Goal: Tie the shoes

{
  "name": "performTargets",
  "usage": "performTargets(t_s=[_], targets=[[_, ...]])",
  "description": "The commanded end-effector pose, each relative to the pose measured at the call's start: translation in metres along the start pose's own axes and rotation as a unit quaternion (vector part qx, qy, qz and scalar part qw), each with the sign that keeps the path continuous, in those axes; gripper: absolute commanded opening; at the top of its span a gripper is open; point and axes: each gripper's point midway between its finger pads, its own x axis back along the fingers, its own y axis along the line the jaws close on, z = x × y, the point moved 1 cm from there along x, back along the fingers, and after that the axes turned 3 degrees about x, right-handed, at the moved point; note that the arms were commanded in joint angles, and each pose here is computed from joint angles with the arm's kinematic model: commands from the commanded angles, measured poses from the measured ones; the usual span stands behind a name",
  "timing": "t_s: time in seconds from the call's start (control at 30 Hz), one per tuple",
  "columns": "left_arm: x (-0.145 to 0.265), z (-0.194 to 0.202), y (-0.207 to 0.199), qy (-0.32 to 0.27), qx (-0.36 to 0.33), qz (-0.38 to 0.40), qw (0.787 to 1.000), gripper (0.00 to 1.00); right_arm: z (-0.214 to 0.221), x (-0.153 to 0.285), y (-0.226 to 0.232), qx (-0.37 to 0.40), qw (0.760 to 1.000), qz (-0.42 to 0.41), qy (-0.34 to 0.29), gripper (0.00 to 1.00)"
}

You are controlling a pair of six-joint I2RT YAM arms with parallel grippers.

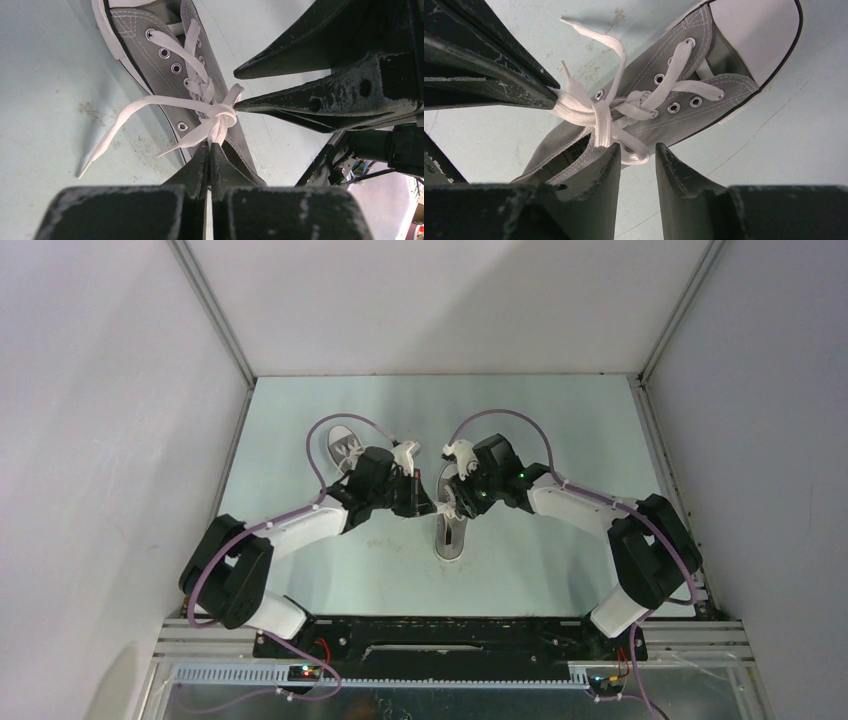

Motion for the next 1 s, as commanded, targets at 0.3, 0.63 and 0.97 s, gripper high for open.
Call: performTargets(t_s=[0.3, 0.63, 0.97], targets=[[0.0, -0.016, -0.009, -0.012, -0.017, 0.016, 1.0, 0.0, -0.024, -0.012, 0.002, 0.046, 0.999, 0.003, -0.004, 0.37], [-0.001, -0.017, -0.009, -0.01, -0.018, 0.016, 1.0, 0.0, -0.028, -0.012, 0.001, 0.067, 0.998, 0.019, -0.008, 0.51], [-0.002, -0.016, -0.009, -0.007, -0.016, 0.019, 1.0, 0.0, -0.035, -0.014, 0.006, 0.085, 0.996, 0.001, -0.019, 0.42]])
